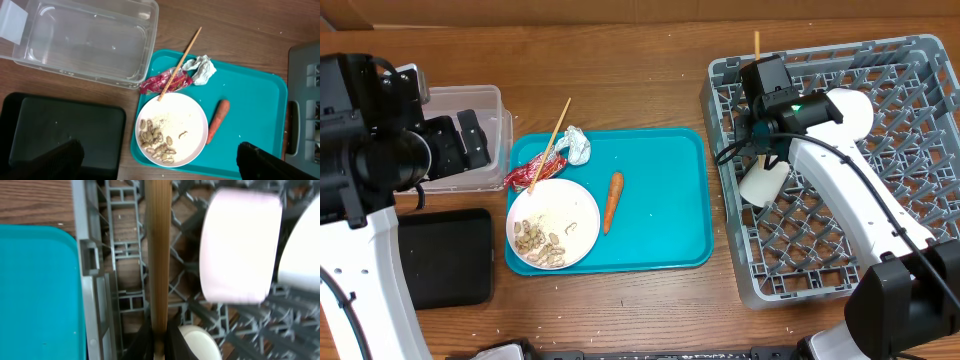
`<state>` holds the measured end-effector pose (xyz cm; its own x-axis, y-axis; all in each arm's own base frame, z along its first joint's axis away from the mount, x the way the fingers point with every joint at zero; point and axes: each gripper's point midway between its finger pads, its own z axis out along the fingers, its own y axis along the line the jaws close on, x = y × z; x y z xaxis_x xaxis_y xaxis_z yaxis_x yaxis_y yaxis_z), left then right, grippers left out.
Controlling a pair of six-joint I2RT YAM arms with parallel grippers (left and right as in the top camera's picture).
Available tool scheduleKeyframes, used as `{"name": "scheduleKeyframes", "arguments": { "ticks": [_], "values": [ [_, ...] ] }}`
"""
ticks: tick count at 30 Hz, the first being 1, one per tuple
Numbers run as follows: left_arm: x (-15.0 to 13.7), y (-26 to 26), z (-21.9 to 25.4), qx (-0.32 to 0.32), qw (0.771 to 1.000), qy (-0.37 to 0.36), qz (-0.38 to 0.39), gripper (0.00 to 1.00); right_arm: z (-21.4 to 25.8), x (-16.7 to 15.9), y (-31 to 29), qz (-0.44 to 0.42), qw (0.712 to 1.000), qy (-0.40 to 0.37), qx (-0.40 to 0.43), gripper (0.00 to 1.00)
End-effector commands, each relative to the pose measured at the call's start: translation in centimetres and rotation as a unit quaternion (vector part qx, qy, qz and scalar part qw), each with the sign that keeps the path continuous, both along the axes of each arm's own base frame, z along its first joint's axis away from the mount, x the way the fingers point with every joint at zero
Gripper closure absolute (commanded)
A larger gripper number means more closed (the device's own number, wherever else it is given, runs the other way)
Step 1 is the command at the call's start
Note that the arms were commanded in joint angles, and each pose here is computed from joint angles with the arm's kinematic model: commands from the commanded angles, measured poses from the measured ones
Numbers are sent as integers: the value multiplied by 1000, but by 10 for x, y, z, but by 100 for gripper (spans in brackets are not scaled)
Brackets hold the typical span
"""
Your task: Sort waste into correct bins and load items into the dishwasher
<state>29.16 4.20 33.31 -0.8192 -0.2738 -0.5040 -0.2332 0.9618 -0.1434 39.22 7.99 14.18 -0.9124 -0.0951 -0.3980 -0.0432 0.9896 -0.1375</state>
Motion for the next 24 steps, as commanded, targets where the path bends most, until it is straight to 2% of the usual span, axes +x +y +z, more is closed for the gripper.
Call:
{"name": "scheduleKeyframes", "arguments": {
  "ticks": [1,5,6,7,11,15,19,24],
  "values": [
    [3,4,-5,3,1000,9,4,0,5,5,4,41,999,-9,-21,96],
    [7,4,-10,1,1000,18,4,0,-11,2,12,53,998,12,-22,95],
    [8,5,-11,1,1000,20,4,0,-15,2,12,52,998,18,-24,89],
    [8,5,-12,0,1000,21,4,0,-20,-1,11,53,998,28,-26,77],
    [11,5,-15,-1,1000,27,4,0,-22,-6,16,57,997,39,-26,71],
    [13,6,-18,-2,999,32,4,0,7,-7,37,66,998,2,-5,66],
    [14,6,-20,-3,999,35,4,0,55,-12,104,97,987,-47,121,63],
    [14,6,-20,-3,999,35,4,0,92,-19,208,94,936,-60,333,60]
  ]
}}
